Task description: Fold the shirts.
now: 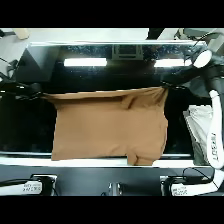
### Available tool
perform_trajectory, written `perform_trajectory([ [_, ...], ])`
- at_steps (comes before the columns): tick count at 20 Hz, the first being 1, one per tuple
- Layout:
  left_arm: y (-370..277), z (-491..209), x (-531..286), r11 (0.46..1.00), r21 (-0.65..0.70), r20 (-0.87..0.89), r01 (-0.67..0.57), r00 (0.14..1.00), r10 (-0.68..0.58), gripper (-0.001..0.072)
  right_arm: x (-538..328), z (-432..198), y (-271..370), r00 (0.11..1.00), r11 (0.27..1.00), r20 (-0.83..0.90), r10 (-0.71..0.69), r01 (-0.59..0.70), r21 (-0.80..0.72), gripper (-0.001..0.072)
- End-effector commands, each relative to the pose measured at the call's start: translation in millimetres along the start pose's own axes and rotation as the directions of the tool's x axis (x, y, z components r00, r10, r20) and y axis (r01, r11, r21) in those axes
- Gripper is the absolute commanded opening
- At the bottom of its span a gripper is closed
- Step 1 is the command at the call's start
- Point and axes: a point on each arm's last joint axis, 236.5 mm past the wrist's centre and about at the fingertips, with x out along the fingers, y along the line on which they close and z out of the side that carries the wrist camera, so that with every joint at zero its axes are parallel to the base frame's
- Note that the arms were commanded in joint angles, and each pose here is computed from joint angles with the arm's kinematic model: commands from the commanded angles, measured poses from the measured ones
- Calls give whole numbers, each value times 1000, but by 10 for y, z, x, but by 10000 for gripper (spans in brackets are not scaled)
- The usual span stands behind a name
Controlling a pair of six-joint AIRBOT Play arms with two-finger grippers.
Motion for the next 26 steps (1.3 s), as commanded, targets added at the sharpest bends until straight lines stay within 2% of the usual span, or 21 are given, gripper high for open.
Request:
perform_trajectory([
  [1,-35,389,520,1000,-9,55,23,998,-22,27,622,373,9,991,996,127,37,-46,74,14],
  [3,-107,658,557,999,8,118,31,993,-32,27,657,527,-5,981,996,191,36,-52,77,14],
  [5,-143,686,603,999,16,106,36,994,-38,28,660,519,-9,982,996,186,36,-49,70,14],
  [8,-135,224,519,995,88,-87,51,995,-44,27,531,35,-148,999,997,-31,-35,33,-75,14],
  [11,199,-534,393,989,135,-388,-55,916,103,27,280,-848,-635,891,969,-388,-237,190,-154,15],
  [12,250,-734,445,993,90,-447,-78,888,110,27,335,-1046,-649,864,973,-449,-227,185,-136,15],
  [14,174,-1181,638,999,26,-550,-43,833,50,27,546,-1457,-506,827,993,-549,-122,101,-69,15],
  [17,169,-1406,815,999,24,-574,-39,817,46,28,700,-1599,-519,824,994,-558,-101,108,-21,16],
  [18,157,-1363,812,999,25,-563,-37,825,44,55,693,-1560,-509,835,993,-541,-100,114,-8,27],
  [19,144,-1299,777,999,29,-553,-34,832,44,282,675,-1495,-500,851,992,-515,-102,124,7,222],
  [20,136,-1227,688,999,31,-547,-32,836,44,580,590,-1466,-479,856,993,-506,-103,120,1,404],
  [21,135,-1149,574,999,30,-533,-31,845,42,620,453,-1451,-489,855,992,-504,-123,125,-30,429],
  [23,182,-1049,284,999,13,-490,-37,871,39,614,112,-1519,-677,823,977,-526,-213,185,-106,433],
  [24,214,-1067,157,999,2,-471,-42,881,38,611,-7,-1595,-728,812,980,-551,-196,187,-73,432],
  [26,287,-1422,9,999,-5,-486,-37,873,30,611,-70,-1824,-743,821,990,-567,-69,127,63,430],
])
